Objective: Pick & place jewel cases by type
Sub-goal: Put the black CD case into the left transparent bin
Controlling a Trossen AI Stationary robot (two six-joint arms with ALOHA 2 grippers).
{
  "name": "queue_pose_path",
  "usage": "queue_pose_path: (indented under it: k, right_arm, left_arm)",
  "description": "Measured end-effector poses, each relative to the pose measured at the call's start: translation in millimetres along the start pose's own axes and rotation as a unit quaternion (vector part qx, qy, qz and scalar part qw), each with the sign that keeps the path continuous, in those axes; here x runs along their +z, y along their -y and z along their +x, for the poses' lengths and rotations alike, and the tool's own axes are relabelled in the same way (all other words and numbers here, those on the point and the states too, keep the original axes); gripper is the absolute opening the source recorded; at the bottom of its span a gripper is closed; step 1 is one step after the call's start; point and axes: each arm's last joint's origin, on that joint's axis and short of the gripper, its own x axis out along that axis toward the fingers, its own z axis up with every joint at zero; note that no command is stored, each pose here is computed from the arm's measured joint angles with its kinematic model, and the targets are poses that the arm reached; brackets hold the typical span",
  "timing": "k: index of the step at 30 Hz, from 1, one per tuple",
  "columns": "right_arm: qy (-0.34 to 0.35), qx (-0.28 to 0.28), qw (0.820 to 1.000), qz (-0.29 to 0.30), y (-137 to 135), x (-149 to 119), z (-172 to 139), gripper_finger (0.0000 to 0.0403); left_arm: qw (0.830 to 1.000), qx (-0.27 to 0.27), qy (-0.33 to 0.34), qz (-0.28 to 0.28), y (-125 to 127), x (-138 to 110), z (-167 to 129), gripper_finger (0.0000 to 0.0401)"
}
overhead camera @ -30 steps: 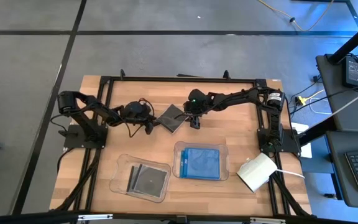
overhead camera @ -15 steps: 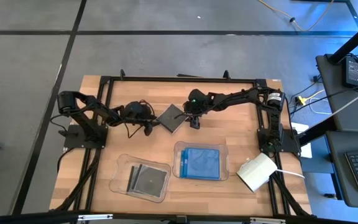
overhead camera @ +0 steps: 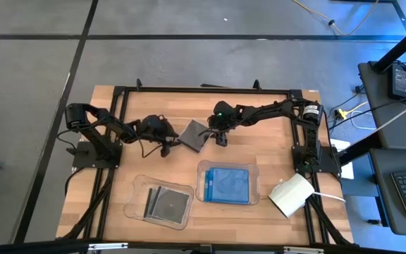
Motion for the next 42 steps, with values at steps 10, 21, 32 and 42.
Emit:
queue_pose_path:
  k: [10,21,32,42]
  right_arm:
    - [0.0,0.0,1.0,0.0,0.0,0.0,0.1,0.0219]
    - [0.002,0.0,1.0,0.0,0.1,0.3,0.1,0.0219]
    - [0.003,-0.001,1.0,0.002,0.2,0.5,0.2,0.0219]
    - [0.004,-0.001,1.0,0.002,0.2,0.7,0.2,0.0218]
  left_arm:
    - [0.997,-0.063,0.006,0.051,4.3,1.6,0.5,0.0184]
    - [0.997,-0.082,0.006,0.013,4.7,3.9,1.3,0.0184]
    - [0.991,-0.119,0.039,0.035,7.2,11.4,1.3,0.0184]
    - [0.992,-0.1,0.079,0.026,5.9,22.0,1.4,0.0184]
